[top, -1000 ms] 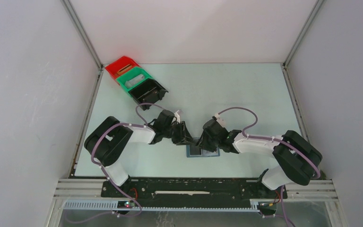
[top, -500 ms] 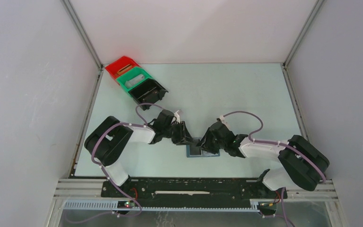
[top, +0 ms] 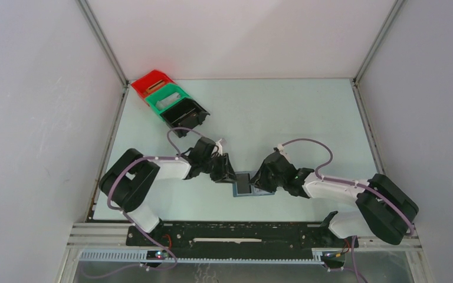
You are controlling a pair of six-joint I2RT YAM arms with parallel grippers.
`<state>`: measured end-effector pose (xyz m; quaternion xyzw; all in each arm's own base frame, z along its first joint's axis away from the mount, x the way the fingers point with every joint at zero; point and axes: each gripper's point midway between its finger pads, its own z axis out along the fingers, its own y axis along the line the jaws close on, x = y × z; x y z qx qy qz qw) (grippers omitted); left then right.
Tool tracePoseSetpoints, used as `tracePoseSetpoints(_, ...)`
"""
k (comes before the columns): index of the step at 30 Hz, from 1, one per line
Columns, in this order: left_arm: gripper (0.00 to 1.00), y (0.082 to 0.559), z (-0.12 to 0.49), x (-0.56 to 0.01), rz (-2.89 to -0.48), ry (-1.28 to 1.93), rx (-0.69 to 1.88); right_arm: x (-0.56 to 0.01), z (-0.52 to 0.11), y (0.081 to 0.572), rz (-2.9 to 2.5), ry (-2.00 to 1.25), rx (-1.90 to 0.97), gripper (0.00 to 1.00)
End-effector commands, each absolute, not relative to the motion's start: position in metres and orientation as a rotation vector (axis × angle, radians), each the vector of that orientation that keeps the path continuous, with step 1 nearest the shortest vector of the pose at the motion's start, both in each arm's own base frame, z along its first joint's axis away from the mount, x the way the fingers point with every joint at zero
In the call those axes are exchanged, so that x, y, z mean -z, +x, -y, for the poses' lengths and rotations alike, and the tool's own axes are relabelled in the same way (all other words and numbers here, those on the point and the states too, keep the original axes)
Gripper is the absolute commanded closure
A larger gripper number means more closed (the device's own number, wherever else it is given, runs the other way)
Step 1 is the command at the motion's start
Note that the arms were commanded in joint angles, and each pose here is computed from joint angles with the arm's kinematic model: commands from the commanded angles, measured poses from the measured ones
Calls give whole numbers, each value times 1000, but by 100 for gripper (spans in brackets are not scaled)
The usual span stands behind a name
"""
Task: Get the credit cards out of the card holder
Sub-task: Remove the credit card from the card holder.
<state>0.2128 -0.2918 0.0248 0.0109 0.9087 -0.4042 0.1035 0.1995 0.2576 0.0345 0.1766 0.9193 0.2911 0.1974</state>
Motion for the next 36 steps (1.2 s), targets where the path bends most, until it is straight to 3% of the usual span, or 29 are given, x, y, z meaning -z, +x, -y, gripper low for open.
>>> tracePoseSetpoints(1, 62, 202, 274, -28, -2713, 88, 1091, -35, -236, 195, -2567, 452, -717, 58)
tracePoseSetpoints(9, 60, 210, 295, -72, -2617, 191, 1160, -53, -201, 211, -2494, 499, -660, 60)
tracePoseSetpoints(36, 60, 207, 297, -59, -2658, 186, 1146, -54, -219, 208, -2511, 428, -747, 61)
